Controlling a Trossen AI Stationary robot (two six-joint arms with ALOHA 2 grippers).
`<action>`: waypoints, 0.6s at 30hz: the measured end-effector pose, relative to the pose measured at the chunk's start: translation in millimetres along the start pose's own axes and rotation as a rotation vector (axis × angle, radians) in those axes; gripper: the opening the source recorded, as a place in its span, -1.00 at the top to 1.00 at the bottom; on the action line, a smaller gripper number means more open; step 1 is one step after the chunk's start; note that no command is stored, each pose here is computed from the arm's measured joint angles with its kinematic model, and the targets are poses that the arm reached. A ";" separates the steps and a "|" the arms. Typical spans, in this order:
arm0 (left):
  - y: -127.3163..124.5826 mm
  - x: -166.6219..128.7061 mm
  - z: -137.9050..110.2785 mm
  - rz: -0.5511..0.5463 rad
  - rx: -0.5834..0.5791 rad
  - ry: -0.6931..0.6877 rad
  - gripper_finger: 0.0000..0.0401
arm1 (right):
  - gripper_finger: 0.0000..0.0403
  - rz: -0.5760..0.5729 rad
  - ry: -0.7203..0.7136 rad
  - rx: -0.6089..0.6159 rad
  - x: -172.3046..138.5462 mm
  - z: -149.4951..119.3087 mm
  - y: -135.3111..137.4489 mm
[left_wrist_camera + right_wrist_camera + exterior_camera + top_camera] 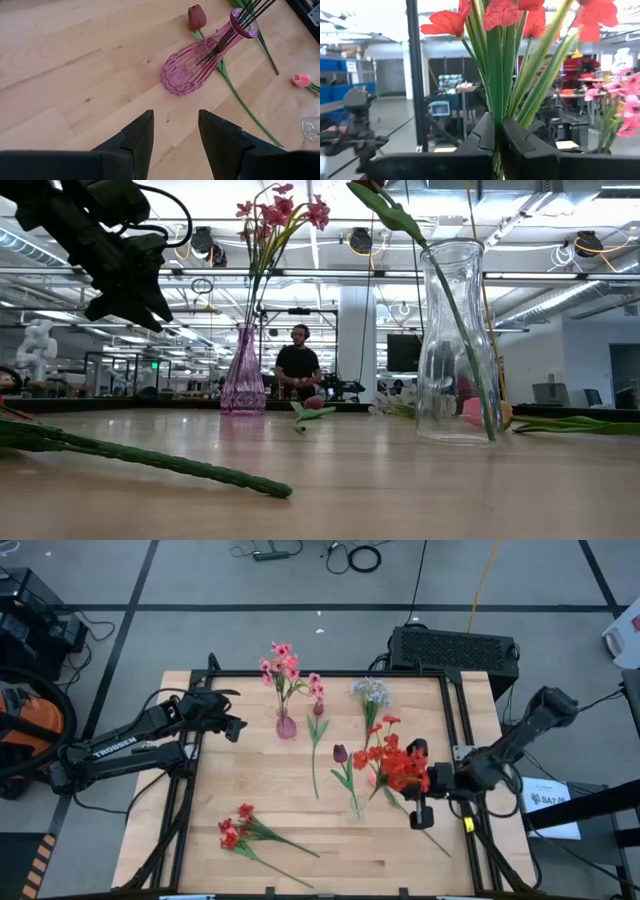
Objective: Sort flowers into vase by color
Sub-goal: Put the right red flowers into the transparent flower vase
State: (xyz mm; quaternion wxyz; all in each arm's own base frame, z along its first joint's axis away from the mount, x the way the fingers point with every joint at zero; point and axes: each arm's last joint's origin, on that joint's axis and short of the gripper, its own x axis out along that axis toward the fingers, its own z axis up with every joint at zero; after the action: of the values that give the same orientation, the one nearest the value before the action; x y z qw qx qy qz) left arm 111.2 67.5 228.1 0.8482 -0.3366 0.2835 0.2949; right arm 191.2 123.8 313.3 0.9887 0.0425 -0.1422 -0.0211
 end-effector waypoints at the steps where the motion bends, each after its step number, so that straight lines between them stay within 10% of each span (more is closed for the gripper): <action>1: 0.0 0.0 0.0 0.000 0.000 0.000 0.20 | 1.00 0.008 -0.016 0.006 0.1 -3.3 -2.3; 18: 0.0 0.0 -0.1 0.000 0.001 0.001 0.20 | 1.00 0.002 0.107 -0.032 20.3 -62.5 -3.1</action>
State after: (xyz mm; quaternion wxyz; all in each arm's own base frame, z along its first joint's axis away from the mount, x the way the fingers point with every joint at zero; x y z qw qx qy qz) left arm 111.2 67.4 228.1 0.8482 -0.3364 0.2839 0.2946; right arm 228.3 124.6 259.0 0.9955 0.0274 -0.0890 -0.0198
